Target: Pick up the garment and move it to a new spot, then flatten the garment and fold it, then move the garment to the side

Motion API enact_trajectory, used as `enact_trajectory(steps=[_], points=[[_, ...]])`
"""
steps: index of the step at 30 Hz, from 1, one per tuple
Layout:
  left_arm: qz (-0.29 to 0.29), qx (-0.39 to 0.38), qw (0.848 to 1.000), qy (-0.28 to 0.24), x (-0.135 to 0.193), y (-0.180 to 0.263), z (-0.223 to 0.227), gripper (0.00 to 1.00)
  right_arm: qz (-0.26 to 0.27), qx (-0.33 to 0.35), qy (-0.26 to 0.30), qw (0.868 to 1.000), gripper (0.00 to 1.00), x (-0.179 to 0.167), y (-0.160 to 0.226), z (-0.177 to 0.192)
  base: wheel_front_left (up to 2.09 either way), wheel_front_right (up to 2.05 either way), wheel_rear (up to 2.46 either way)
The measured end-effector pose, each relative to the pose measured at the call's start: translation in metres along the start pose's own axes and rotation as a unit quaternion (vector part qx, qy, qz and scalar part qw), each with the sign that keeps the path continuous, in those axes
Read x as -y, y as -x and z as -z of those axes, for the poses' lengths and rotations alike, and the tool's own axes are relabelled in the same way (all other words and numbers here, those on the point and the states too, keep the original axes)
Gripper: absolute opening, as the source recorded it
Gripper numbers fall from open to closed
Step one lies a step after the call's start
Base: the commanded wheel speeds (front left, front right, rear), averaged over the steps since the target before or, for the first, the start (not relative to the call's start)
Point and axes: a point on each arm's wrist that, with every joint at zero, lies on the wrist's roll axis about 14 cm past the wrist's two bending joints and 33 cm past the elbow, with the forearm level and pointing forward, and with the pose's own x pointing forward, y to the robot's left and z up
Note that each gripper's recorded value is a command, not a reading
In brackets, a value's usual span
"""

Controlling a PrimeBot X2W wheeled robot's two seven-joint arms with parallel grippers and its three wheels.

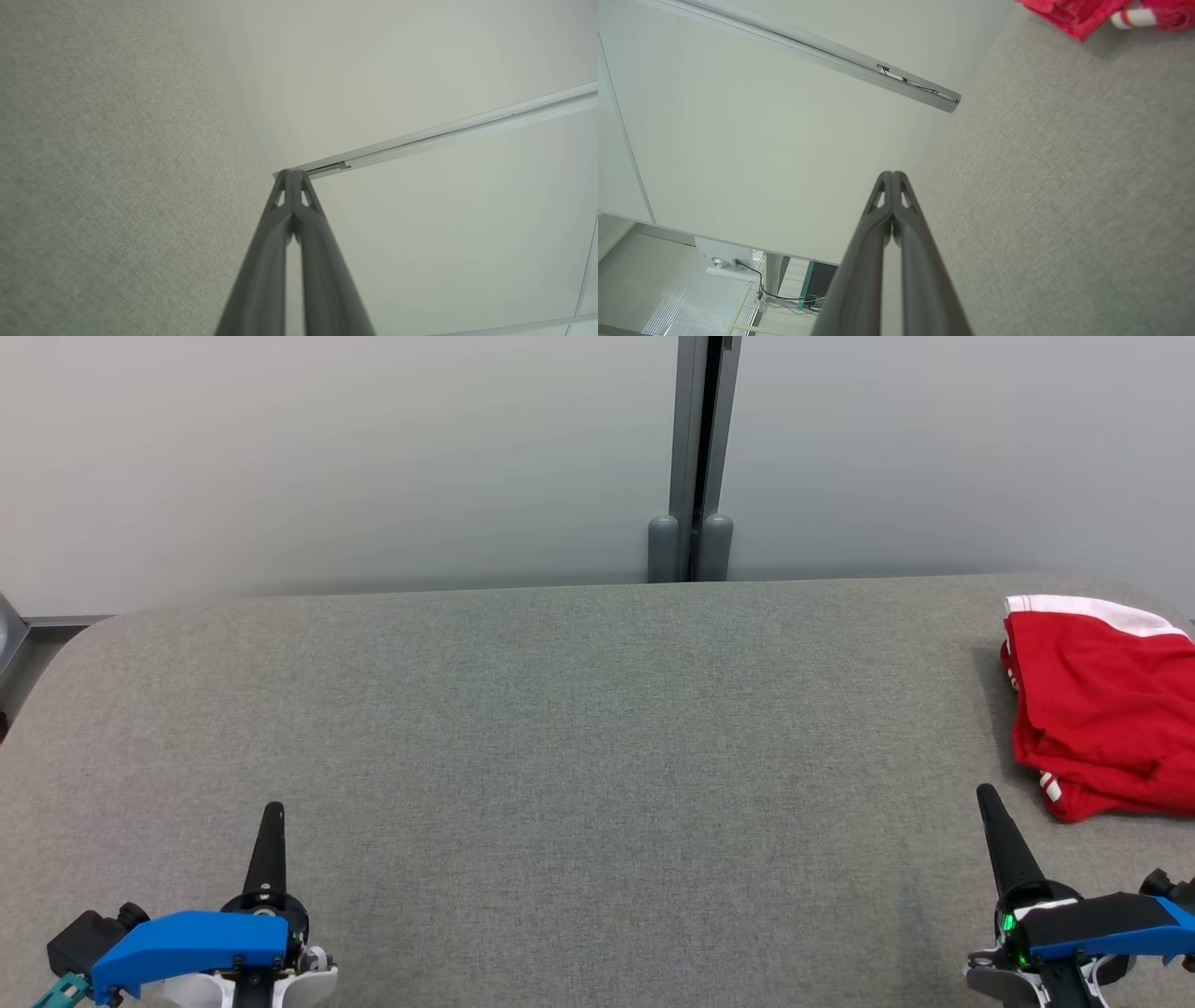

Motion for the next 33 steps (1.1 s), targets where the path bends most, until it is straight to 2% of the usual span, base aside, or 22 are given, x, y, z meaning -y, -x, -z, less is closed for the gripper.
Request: enact_trajectory(steps=[33], points=[[0.034,0.005,0.991,0.127,0.020,-0.006,-0.010,0.00,-0.020,0.006,-0.135,0.991,0.00,-0.009,-0.004,-0.005,0.00,0.00,0.00]])
